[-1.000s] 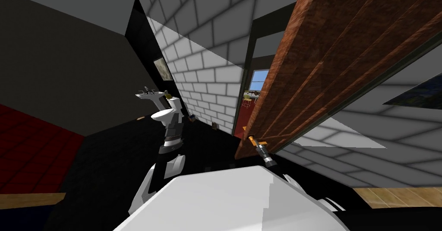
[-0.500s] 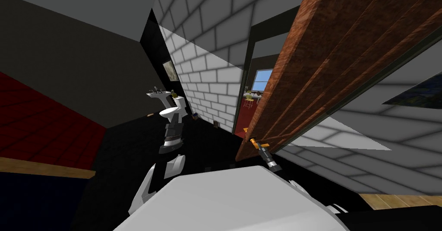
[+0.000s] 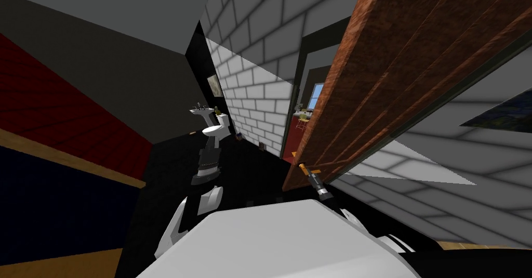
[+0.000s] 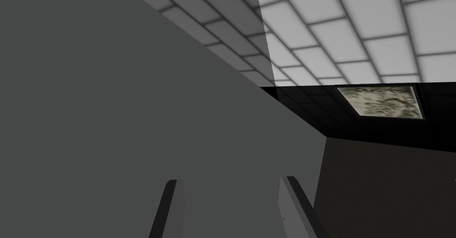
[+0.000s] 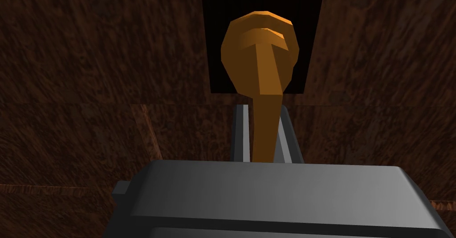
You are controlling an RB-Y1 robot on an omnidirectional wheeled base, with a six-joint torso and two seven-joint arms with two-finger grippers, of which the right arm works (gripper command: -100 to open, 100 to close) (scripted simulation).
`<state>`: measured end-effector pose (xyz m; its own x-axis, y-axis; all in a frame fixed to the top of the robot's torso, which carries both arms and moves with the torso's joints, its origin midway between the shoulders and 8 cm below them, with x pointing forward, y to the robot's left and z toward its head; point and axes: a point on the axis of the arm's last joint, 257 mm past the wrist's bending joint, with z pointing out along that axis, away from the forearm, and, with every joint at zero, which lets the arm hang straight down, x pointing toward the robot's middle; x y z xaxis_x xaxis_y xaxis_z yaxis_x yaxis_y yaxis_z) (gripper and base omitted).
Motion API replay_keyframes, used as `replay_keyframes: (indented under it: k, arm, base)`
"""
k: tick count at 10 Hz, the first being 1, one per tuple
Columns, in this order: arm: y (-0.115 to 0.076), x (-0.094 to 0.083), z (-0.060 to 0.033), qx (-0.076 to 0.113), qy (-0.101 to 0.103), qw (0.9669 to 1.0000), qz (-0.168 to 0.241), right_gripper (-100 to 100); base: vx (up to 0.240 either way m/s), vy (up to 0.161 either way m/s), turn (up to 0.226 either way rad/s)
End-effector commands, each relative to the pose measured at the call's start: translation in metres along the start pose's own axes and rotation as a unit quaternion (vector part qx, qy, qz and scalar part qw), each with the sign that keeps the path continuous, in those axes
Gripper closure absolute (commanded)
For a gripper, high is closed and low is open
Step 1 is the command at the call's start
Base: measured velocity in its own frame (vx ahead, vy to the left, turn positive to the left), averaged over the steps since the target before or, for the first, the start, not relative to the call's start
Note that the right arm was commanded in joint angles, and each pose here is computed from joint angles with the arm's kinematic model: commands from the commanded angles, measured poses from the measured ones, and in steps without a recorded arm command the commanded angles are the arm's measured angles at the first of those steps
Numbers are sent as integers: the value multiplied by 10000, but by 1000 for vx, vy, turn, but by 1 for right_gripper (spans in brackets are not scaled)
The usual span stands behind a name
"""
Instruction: Pull the door open
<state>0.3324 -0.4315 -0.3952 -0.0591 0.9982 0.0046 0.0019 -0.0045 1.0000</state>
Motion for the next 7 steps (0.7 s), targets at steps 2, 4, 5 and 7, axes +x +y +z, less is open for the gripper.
replay_keyframes:
  k: [2,4,5,7]
  arm:
    - [-25,67,175,3,-32,10000,-1,100]
    - [-25,90,255,-1,-48,10000,-3,100]
    - [-24,114,338,-5,-64,10000,-4,100]
    - [-24,114,338,-5,-64,10000,-4,100]
  base:
    - [-226,-77,143]
    - [-106,-28,55]
    - [-147,-62,167]
    - [-74,-42,52]
